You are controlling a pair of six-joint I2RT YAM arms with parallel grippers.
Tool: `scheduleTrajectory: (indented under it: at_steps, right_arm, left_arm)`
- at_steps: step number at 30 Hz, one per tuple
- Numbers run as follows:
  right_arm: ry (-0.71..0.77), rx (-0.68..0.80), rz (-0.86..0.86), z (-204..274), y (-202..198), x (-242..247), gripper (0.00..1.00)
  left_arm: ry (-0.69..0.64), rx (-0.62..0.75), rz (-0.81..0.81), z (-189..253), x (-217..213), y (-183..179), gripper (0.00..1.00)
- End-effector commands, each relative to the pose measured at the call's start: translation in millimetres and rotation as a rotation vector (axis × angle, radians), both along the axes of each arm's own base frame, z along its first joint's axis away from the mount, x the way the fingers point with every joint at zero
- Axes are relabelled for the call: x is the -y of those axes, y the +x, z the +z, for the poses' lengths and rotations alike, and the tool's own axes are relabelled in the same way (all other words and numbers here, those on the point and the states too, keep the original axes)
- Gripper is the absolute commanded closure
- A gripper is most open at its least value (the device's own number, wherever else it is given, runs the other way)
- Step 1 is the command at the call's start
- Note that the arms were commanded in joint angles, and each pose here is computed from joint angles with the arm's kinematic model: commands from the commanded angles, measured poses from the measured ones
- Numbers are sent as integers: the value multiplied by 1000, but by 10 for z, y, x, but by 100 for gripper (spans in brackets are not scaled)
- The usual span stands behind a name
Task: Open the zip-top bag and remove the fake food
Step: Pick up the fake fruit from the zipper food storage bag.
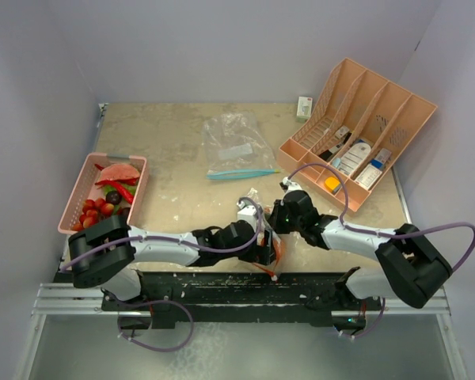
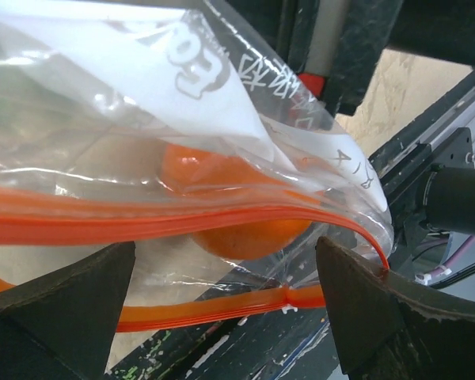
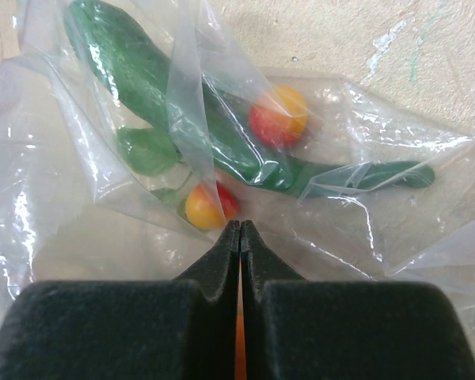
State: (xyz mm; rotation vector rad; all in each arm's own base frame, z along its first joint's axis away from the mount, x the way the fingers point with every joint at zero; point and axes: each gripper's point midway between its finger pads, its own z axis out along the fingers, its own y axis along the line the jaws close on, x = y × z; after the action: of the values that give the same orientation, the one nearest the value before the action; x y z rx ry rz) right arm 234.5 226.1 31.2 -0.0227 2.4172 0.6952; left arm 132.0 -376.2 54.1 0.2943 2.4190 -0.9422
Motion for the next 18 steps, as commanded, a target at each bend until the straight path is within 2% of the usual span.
scheduleTrajectory:
  at_steps: [1,6,10,18]
  right_arm:
    - [7,60,-7,188,112,-38,100]
    - [12,50,6,186,81,-50,100]
    - [12,47,11,183,45,-30,100]
    - [8,44,3,162,22,0,100]
  left_arm:
    - [-106,67,8,383,197,112,0]
    - [-70,114,23,398,199,215,1]
    - [-70,132,-9,452,365,256,1]
    - [-31,113,-49,334,544,267,10]
